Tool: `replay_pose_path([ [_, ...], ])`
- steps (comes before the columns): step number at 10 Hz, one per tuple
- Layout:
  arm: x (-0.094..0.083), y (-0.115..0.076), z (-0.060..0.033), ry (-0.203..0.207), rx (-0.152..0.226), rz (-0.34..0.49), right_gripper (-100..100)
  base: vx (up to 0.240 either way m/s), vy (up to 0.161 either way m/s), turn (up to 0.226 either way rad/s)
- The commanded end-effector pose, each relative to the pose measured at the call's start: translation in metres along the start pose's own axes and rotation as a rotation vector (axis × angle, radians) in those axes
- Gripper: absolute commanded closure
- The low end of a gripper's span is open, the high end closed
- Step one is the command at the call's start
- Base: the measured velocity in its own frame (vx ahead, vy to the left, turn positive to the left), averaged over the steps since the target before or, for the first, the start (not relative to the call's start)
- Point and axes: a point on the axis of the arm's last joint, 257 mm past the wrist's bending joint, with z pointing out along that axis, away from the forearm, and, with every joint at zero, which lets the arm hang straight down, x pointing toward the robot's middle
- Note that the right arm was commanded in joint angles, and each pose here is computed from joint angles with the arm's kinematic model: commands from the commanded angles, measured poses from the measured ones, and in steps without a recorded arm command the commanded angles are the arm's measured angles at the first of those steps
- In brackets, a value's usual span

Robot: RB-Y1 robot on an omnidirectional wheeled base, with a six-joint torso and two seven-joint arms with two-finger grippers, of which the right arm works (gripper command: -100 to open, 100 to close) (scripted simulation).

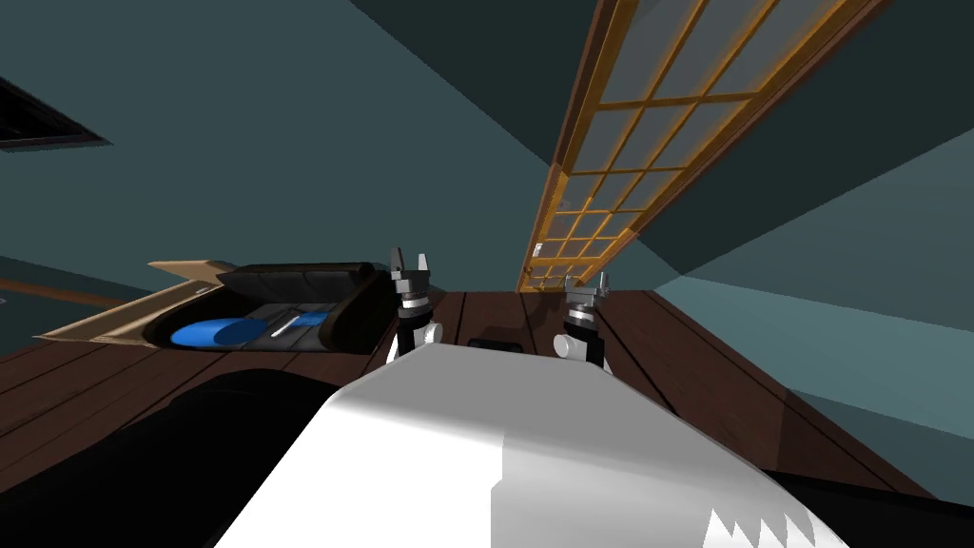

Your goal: Pull the door open

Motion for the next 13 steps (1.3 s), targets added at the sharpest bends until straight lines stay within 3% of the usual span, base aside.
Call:
replay_pose_path([
  [1, -0.012, -0.005, -0.0036, -0.023, 0.004, 0.038, -100, 0.062, -0.071, 0.209],
  [5, -0.042, -0.018, -0.0147, -0.086, 0.013, 0.128, -100, 0.067, -0.084, 0.217],
  [6, -0.058, -0.023, -0.0211, -0.120, 0.014, 0.171, -100, 0.074, -0.107, 0.286],
  [13, -0.114, -0.040, -0.0484, -0.249, 0.001, 0.315, -100, 0.060, -0.098, 0.223],
])
